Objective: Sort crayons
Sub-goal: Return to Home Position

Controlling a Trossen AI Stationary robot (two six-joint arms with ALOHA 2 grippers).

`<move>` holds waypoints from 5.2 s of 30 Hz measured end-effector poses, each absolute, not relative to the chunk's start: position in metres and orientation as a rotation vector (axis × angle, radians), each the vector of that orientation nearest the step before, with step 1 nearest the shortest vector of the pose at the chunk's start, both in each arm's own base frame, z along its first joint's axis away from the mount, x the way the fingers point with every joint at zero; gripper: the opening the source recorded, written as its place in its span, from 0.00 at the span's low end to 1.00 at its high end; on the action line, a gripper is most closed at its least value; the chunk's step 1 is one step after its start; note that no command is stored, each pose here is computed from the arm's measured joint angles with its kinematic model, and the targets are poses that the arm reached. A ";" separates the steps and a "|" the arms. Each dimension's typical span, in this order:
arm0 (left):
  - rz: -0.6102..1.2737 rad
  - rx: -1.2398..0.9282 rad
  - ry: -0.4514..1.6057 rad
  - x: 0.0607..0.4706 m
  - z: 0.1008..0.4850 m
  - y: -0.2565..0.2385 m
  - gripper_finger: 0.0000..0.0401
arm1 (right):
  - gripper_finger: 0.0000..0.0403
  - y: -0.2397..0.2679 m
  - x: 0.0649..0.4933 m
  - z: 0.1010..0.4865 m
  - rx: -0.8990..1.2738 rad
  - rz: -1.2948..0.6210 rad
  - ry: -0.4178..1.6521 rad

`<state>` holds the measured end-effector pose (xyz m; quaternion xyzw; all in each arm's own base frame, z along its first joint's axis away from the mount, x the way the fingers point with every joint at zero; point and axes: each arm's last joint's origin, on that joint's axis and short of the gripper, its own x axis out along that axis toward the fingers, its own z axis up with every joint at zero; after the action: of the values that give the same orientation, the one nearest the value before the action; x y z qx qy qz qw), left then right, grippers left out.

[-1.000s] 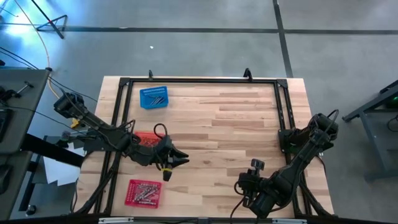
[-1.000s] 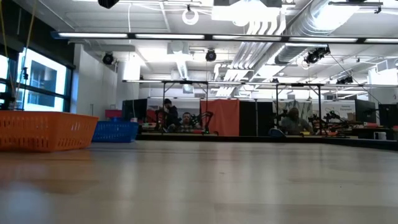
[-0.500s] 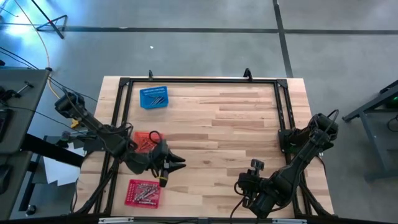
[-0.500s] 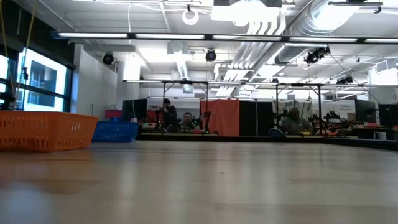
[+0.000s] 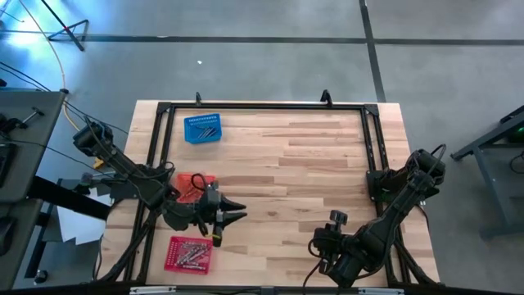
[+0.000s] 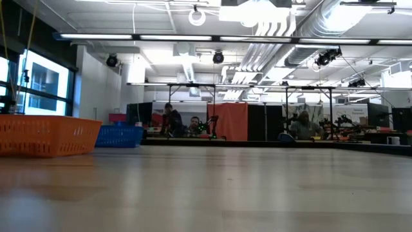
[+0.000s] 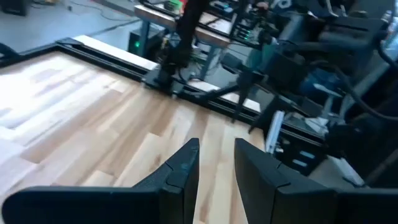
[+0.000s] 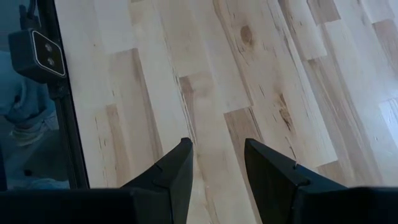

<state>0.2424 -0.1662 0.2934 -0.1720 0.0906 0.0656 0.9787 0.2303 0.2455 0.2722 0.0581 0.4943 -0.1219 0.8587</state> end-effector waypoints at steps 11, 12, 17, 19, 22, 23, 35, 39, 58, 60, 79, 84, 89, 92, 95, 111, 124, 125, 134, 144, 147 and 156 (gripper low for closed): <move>0.084 -0.373 0.206 0.246 0.293 -0.163 0.22 | 0.35 0.246 0.231 0.272 0.133 -0.250 1.030; 0.082 -0.374 0.206 0.246 0.293 -0.163 0.22 | 0.35 0.247 0.231 0.272 0.134 -0.249 1.029; 0.088 -0.441 0.217 0.247 0.290 -0.164 0.22 | 0.35 0.247 0.232 0.273 0.138 -0.247 1.027; 0.085 -0.471 0.217 0.247 0.290 -0.164 0.22 | 0.35 0.247 0.231 0.273 0.137 -0.247 1.027; 0.067 -0.455 0.226 0.247 0.290 -0.164 0.22 | 0.35 0.247 0.232 0.273 0.138 -0.247 1.026; 0.066 -0.448 0.223 0.247 0.290 -0.164 0.22 | 0.35 0.247 0.232 0.273 0.139 -0.246 1.026; -0.272 -0.349 0.318 0.241 0.290 -0.180 0.22 | 0.35 0.245 0.233 0.273 -0.085 -0.141 1.030; -0.393 -0.403 0.369 0.230 0.290 -0.194 0.22 | 0.35 0.244 0.238 0.274 -0.224 -0.062 1.022; -1.102 -0.144 0.105 0.167 0.272 -0.183 0.22 | 0.35 0.201 0.159 0.268 -0.180 0.036 0.433; -1.120 -0.123 0.049 0.155 0.264 -0.170 0.22 | 0.35 0.183 0.150 0.272 -0.185 0.168 0.385; -1.187 -0.078 -0.170 0.114 0.232 -0.117 0.22 | 0.35 0.073 0.083 0.225 0.085 0.408 -0.103; -1.167 -0.076 -0.174 0.111 0.221 -0.111 0.22 | 0.35 0.066 0.077 0.217 0.078 0.423 -0.156; -1.219 -0.054 -0.186 0.109 0.216 -0.108 0.22 | 0.35 0.063 0.075 0.209 0.089 0.409 -0.170; -1.294 -0.040 -0.187 0.107 0.215 -0.108 0.22 | 0.35 0.061 0.076 0.202 0.091 0.392 -0.169; -1.386 -0.018 -0.195 0.105 0.215 -0.108 0.22 | 0.35 0.059 0.078 0.194 0.112 0.367 -0.164; -1.466 -0.088 -0.037 0.103 0.195 -0.108 0.22 | 0.35 0.051 0.084 0.175 0.015 0.282 -0.082; -1.348 -0.209 -0.032 0.097 0.180 -0.100 0.22 | 0.35 0.050 0.085 0.169 0.029 0.260 -0.016; -1.343 -0.217 -0.019 0.098 0.180 -0.100 0.22 | 0.35 0.050 0.085 0.169 0.029 0.261 -0.016; -1.297 -0.273 0.042 0.102 0.178 -0.096 0.22 | 0.35 0.050 0.085 0.169 0.029 0.261 -0.016; -1.247 -0.172 0.089 0.102 0.167 -0.094 0.22 | 0.35 0.050 0.085 0.169 0.029 0.262 -0.016; -1.161 -0.114 0.083 0.098 0.166 -0.088 0.22 | 0.35 0.050 0.085 0.169 0.029 0.265 -0.016; -0.965 -0.193 0.059 0.092 0.173 -0.074 0.22 | 0.35 0.050 0.085 0.169 0.029 0.265 -0.017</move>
<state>0.0918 -0.0737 0.1731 -0.0928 0.0281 -0.4632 0.8809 0.0851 0.0502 0.1691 0.0145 -0.0084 0.1321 0.9911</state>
